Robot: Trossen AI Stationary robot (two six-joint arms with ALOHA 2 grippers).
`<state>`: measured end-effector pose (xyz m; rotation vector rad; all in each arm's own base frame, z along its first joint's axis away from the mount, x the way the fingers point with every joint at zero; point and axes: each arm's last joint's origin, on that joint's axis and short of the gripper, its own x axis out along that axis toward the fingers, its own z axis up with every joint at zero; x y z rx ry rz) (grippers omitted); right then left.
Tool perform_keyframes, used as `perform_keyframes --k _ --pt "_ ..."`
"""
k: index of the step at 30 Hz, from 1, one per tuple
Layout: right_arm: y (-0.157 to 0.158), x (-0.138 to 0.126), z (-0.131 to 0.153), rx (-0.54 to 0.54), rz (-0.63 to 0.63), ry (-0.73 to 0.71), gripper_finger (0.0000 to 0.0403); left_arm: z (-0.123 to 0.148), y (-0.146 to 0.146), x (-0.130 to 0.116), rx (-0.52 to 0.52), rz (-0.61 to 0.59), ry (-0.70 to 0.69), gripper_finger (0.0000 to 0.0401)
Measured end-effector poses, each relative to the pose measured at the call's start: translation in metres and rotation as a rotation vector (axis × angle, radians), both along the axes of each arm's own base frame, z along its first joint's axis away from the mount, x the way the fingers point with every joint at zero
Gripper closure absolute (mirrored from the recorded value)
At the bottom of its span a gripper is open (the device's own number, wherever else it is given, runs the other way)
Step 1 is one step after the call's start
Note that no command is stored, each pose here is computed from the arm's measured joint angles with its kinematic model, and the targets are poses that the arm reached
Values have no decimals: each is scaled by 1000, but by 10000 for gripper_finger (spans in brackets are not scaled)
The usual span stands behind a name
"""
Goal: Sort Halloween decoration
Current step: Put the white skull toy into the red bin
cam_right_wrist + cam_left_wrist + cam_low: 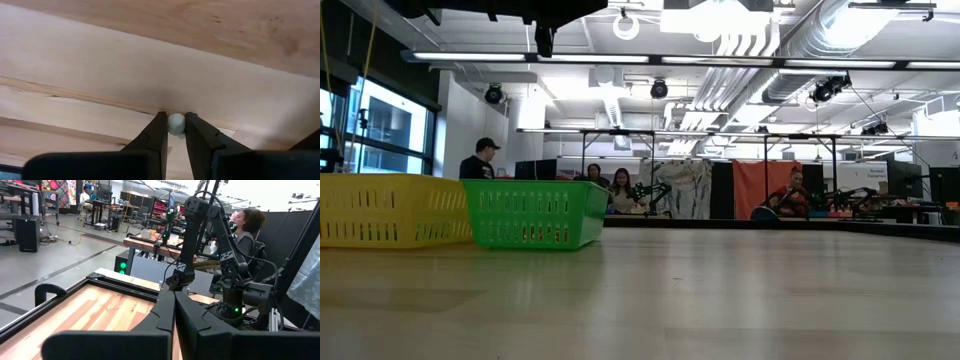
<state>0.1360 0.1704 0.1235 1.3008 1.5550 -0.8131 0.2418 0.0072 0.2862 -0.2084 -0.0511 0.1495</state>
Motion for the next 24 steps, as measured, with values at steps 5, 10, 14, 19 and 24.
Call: perform_keyframes --k 5,10,14,19,24 --pt "-1 -1 3 2 10 -22 357 0 0 0 0 0 0 401" --pt "-3 -1 7 -17 -2 -64 357 5 0 -1 -24 -1 -49 401" --pt "-6 0 12 -48 -6 -142 357 12 0 -6 -25 -2 -96 401" --pt "-11 6 20 -78 -42 -253 357 21 0 -14 -25 -3 -142 401" --pt "-20 22 26 -103 -36 -400 357 26 0 -18 -24 -3 -164 401"
